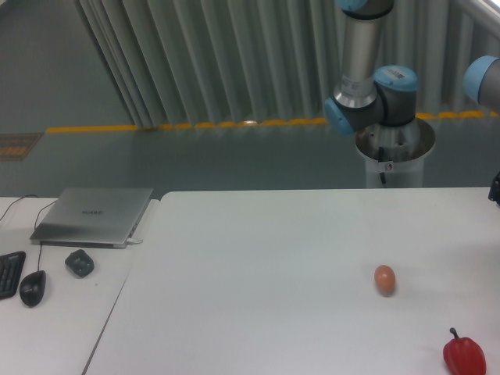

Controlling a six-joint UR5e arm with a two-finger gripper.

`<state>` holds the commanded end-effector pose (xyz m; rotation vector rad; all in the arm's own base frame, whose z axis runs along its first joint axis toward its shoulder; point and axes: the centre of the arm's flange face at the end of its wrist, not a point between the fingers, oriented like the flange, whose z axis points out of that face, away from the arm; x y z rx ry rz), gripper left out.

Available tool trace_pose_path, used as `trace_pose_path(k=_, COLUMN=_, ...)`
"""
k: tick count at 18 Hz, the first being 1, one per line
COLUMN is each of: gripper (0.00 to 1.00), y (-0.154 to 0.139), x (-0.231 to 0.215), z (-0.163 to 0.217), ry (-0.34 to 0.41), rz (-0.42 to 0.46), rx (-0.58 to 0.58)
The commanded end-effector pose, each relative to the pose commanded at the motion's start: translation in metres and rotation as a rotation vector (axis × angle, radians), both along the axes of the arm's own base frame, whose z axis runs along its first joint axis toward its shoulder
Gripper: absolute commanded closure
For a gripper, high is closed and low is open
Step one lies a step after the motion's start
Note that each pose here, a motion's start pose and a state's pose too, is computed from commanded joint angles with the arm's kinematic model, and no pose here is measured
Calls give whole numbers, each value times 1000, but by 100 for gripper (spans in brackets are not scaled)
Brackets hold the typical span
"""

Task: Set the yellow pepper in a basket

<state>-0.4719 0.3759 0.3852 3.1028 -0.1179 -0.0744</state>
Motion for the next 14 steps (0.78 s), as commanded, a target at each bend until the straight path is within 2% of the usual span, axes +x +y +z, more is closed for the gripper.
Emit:
trace_pose_path(k=11, gripper=0, y=-4, x=-2, z=-6, ry=14, rz=23, rx=1)
trace_pose_path(k=14, gripper=0, y=-16, x=-9, z=-7, ry=36, rz=80, rx=15)
